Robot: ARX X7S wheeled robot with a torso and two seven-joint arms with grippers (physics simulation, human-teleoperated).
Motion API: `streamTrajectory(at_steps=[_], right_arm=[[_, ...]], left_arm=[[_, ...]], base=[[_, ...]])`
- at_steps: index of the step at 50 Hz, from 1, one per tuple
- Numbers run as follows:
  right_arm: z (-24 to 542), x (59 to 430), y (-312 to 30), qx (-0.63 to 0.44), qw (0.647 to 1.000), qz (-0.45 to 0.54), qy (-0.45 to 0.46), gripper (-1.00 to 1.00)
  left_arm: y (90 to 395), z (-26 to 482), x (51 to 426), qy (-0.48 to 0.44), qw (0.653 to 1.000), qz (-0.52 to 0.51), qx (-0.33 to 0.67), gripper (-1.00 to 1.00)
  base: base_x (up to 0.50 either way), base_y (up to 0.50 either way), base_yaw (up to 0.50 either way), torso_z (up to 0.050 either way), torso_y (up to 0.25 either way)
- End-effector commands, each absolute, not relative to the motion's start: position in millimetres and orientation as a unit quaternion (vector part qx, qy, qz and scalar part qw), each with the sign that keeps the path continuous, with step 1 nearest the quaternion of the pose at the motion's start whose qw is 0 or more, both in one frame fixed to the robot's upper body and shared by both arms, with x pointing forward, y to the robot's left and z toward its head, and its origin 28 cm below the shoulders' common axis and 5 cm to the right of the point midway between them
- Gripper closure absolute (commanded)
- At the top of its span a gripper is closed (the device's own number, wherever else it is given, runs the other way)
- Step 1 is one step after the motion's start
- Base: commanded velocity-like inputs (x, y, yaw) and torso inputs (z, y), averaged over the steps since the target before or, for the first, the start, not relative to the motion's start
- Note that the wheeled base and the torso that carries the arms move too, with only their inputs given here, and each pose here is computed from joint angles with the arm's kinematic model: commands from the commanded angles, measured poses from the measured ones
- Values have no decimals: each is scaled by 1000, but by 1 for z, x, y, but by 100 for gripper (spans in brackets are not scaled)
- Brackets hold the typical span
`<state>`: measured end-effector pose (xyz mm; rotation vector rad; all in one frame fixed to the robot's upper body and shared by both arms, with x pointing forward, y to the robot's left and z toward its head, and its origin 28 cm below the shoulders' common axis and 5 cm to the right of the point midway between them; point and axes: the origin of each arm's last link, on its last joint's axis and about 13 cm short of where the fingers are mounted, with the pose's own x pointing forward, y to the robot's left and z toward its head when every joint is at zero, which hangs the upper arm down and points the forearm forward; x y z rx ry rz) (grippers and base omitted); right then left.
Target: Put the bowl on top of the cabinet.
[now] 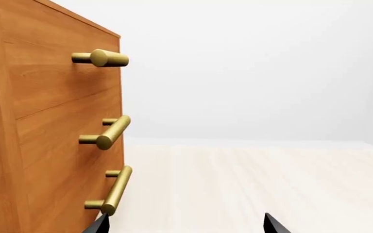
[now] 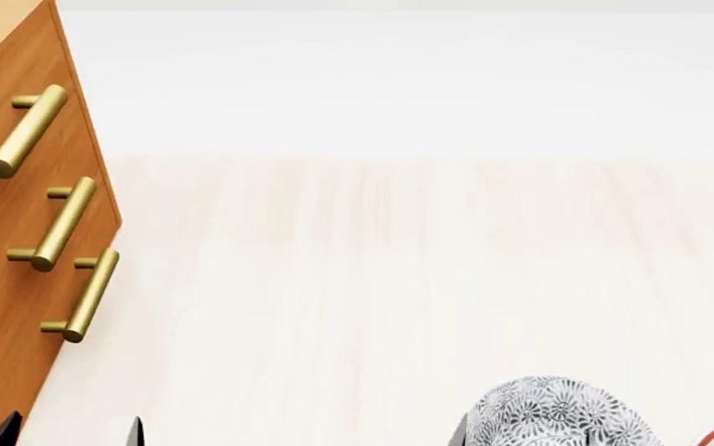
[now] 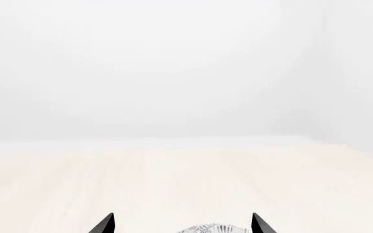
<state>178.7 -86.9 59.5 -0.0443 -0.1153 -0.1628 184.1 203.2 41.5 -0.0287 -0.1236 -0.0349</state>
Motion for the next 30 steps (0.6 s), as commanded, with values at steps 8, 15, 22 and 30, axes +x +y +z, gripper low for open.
streamTrajectory(at_steps=[8,15,22,30], right_arm=[[83,160,-105,85,973,-190,-97,-100],[83,153,-116,129,962,-206,-126,-100],[84,148,-121,168,954,-203,-144,-100],[82,147,-128,212,942,-222,-134,-100]], left_arm=[[204,45,182,-66,998,-16,-16,-100],[207,55,174,-84,996,-11,-20,-100],[208,56,173,-89,996,-8,-21,-100],[208,55,174,-87,996,-7,-20,-100]], base=[[0,0,0,0,0],[0,0,0,0,0],[0,0,0,0,0],[0,0,0,0,0]])
